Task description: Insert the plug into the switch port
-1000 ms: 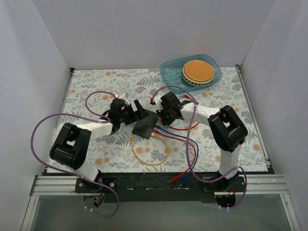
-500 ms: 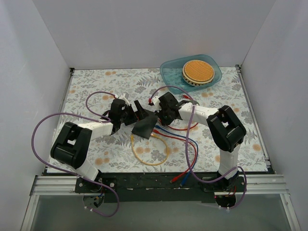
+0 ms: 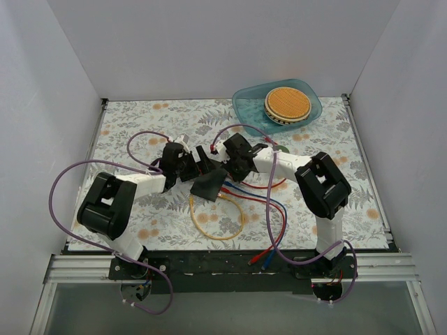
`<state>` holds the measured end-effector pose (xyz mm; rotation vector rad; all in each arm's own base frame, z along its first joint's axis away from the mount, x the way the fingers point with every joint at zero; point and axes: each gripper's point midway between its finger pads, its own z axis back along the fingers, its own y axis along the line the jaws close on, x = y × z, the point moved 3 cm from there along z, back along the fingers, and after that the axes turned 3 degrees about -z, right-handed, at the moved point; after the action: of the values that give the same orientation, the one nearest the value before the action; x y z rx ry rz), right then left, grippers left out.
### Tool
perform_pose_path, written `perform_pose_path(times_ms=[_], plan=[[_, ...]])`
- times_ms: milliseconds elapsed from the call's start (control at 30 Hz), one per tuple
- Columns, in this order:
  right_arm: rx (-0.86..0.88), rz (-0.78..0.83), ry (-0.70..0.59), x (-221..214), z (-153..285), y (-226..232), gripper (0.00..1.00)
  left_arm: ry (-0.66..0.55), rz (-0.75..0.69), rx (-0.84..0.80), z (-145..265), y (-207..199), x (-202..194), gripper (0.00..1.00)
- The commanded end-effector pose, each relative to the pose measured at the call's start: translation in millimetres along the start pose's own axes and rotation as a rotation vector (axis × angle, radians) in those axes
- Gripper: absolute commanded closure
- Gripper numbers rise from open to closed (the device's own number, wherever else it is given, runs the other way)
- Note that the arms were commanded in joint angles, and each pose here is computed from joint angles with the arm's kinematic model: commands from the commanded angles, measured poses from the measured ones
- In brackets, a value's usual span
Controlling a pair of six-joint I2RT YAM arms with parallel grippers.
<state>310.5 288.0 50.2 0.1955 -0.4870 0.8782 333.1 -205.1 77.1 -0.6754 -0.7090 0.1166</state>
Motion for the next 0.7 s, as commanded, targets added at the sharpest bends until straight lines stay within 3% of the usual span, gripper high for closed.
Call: perform_pose_path(times_ms=[0, 400, 667], plan=[[0.011, 0.031, 0.083, -14.8, -13.0, 4.0, 0.99, -0.018, -0.044, -0.008, -1.3, -4.9, 11.8, 0.02], [0.008, 0.099, 0.090, -9.1, -15.7, 9.3, 0.99, -0.004, -0.109, -0.022, -10.1, -5.6, 15.7, 0.02], [-0.005, 0.126, -0.023, 6.3, -8.9, 11.9, 0.99, 0.060, -0.153, -0.123, -15.4, -12.8, 3.2, 0.02]])
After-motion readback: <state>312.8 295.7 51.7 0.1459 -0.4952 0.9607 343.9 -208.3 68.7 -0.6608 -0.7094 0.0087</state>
